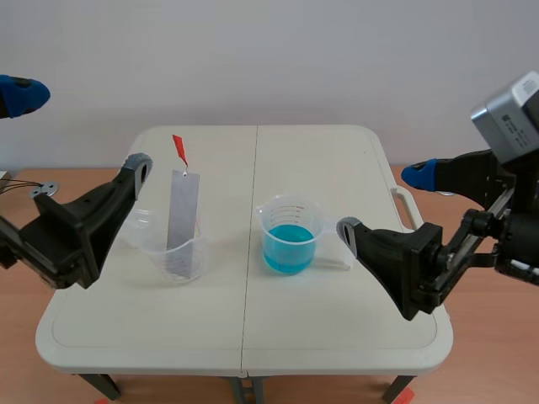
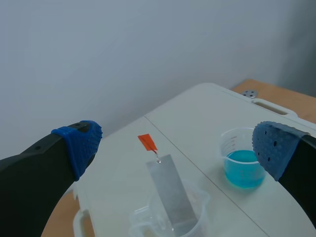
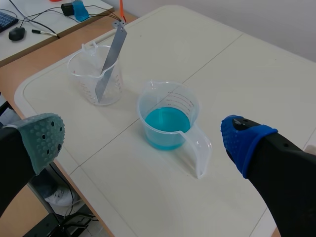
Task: Hold the metal plate by the orange handle, dip it into the blue solution, take it out and point at it, then put the plate back in the beaker on the left.
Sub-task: 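Return to the home posture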
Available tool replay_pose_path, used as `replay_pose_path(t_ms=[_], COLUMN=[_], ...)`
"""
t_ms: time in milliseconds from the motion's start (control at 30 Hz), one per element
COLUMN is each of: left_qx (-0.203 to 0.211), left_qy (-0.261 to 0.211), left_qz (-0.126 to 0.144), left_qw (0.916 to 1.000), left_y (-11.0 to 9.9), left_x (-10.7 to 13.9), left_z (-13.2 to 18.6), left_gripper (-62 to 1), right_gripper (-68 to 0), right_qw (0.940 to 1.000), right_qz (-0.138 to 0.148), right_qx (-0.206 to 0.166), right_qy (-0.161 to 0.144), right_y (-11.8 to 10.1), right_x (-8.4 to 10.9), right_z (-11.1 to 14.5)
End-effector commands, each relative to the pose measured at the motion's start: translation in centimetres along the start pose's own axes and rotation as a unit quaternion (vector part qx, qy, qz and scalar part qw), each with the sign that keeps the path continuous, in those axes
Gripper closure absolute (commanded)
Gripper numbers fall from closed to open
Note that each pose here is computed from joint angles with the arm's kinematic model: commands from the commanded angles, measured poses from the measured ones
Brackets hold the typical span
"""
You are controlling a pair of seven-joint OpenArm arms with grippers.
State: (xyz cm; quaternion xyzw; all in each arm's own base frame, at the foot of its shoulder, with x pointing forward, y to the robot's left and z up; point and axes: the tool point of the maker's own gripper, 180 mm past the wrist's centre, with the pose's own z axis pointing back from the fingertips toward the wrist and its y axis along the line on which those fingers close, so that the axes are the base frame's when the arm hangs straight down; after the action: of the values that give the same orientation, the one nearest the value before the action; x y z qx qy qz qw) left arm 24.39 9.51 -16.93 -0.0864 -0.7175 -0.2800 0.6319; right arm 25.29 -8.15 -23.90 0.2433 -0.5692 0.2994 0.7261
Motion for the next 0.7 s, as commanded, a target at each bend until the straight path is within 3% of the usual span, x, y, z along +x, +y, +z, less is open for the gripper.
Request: replay_pose_path(t_ms=[0,667], left_qx=[-0.003,-0.027], left_qy=[-0.004,0.038], left_qz=[0.004,0.013], left_qw=[1.0000,0.9988], left_y=[-0.4,-1.7], left_x=[0.3,-2.2], left_z=[0.0,0.6], left_gripper=[-62.3,-62.3], right_gripper=[-66.3,-66.3], right_qw=[0.9998,0.9999], right_qz=[0.006,0.006], right_qx=[0.004,0.004], right_qy=[-0.018,-0.011], right_y=[0.0,0.0], right_x=[1.1,0.9], right_z=[-0.1,-0.1])
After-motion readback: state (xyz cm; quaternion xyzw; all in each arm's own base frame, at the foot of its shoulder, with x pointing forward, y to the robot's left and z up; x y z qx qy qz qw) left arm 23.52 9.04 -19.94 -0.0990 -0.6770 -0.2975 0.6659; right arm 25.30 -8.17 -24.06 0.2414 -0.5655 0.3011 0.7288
